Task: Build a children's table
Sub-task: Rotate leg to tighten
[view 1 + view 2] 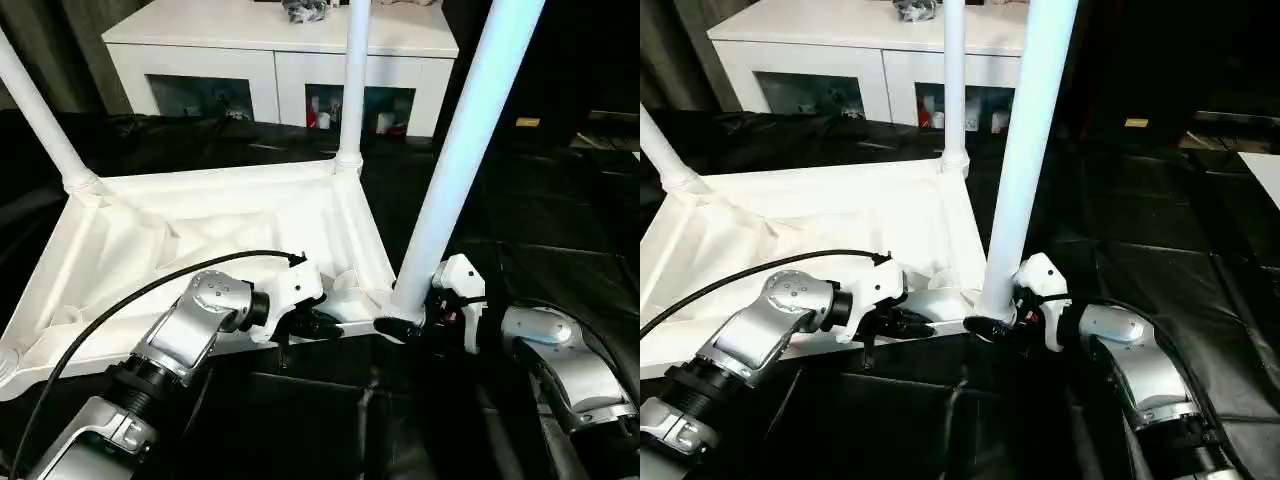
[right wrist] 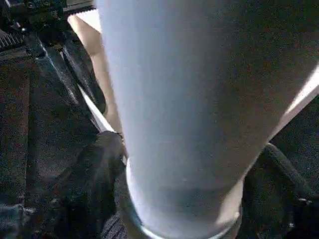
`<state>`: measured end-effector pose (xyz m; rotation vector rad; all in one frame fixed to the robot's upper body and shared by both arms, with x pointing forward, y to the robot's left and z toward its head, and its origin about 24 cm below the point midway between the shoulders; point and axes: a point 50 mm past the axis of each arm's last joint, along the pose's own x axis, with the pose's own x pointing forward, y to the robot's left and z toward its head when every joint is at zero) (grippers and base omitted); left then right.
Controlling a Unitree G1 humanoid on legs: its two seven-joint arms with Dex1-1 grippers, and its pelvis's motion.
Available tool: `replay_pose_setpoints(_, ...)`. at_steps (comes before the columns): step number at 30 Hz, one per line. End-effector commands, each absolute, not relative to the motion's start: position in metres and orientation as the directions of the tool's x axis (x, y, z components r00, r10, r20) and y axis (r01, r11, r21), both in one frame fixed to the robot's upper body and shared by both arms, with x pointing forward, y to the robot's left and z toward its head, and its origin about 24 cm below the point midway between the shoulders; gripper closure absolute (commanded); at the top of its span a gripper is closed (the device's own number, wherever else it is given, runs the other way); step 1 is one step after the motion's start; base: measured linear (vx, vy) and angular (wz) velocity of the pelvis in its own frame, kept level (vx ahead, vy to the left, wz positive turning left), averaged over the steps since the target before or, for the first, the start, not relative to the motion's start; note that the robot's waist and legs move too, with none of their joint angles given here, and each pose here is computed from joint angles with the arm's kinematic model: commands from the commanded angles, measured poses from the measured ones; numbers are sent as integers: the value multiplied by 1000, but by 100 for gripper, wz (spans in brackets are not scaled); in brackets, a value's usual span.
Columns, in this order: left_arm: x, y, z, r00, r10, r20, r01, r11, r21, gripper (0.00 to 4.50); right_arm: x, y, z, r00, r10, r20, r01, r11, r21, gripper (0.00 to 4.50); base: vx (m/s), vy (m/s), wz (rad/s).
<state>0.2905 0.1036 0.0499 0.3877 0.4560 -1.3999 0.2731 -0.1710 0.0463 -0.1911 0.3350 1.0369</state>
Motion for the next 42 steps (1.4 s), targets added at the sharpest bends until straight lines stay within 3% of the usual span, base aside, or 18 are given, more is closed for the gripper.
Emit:
replay_pose_setpoints(1,289,99,52,82,-853,-515,994,104,-13,450,273,-168,46,441,821,-361,-878,478,14,127,0,0,0)
replay_pose_setpoints(2,289,100,52,84,-852,-516,994,106,-13,450,272,-168,46,442,821,-362,-878,479,16,153,0,0,0)
replay_pose_setpoints(8,289,101,49,98,-846,-525,992,125,-16,450,275,-169,37,497,782,-377,-839,544,22,175,0,0,0)
replay_pose_setpoints(12,297,95,44,203,-831,-519,969,248,-18,450,286,-164,23,676,630,-382,-677,736,16,177,0,0,0)
replay_pose_setpoints(14,307,87,41,311,-803,-508,929,369,-13,450,296,-155,18,786,490,-377,-525,851,10,178,0,0,0)
replay_pose_setpoints(15,307,86,41,314,-802,-508,928,371,-13,450,296,-155,18,788,486,-377,-522,853,10,178,0,0,0)
replay_pose_setpoints(18,324,67,38,502,-710,-494,818,575,4,450,309,-137,13,883,250,-397,-268,963,11,178,0,0,0)
replay_pose_setpoints(21,332,54,44,609,-667,-429,744,668,18,450,314,-123,12,898,180,-401,-193,981,8,178,0,0,0)
replay_pose_setpoints(24,337,42,45,659,-629,-412,707,705,56,450,319,-99,14,891,224,-395,-246,969,-8,178,0,0,0)
replay_pose_setpoints(25,337,41,45,659,-626,-417,711,700,71,450,319,-96,15,893,233,-386,-255,967,-7,143,0,0,0)
replay_pose_setpoints(26,337,42,45,653,-630,-421,719,690,81,450,321,-93,23,902,287,-323,-287,957,48,143,0,0,0)
replay_pose_setpoints(27,338,42,45,653,-628,-424,719,689,88,450,322,-92,28,912,294,-286,-291,955,54,108,0,0,0)
replay_pose_setpoints(28,338,42,45,653,-628,-424,719,689,88,450,322,-92,28,912,294,-286,-291,955,54,108,0,0,0)
replay_pose_setpoints(34,334,62,45,606,-661,-443,774,618,136,450,325,-116,45,921,321,-221,-337,941,-39,57,0,0,0)
replay_pose_setpoints(38,318,74,41,462,-738,-492,877,463,128,450,314,-136,48,846,480,-233,-510,856,-86,57,0,0,0)
replay_pose_setpoints(39,318,74,41,461,-739,-492,877,462,128,450,314,-136,48,845,481,-233,-510,856,-86,57,0,0,0)
replay_pose_setpoints(42,300,83,40,265,-816,-514,962,263,78,450,299,-153,51,740,626,-246,-663,740,-110,57,0,0,0)
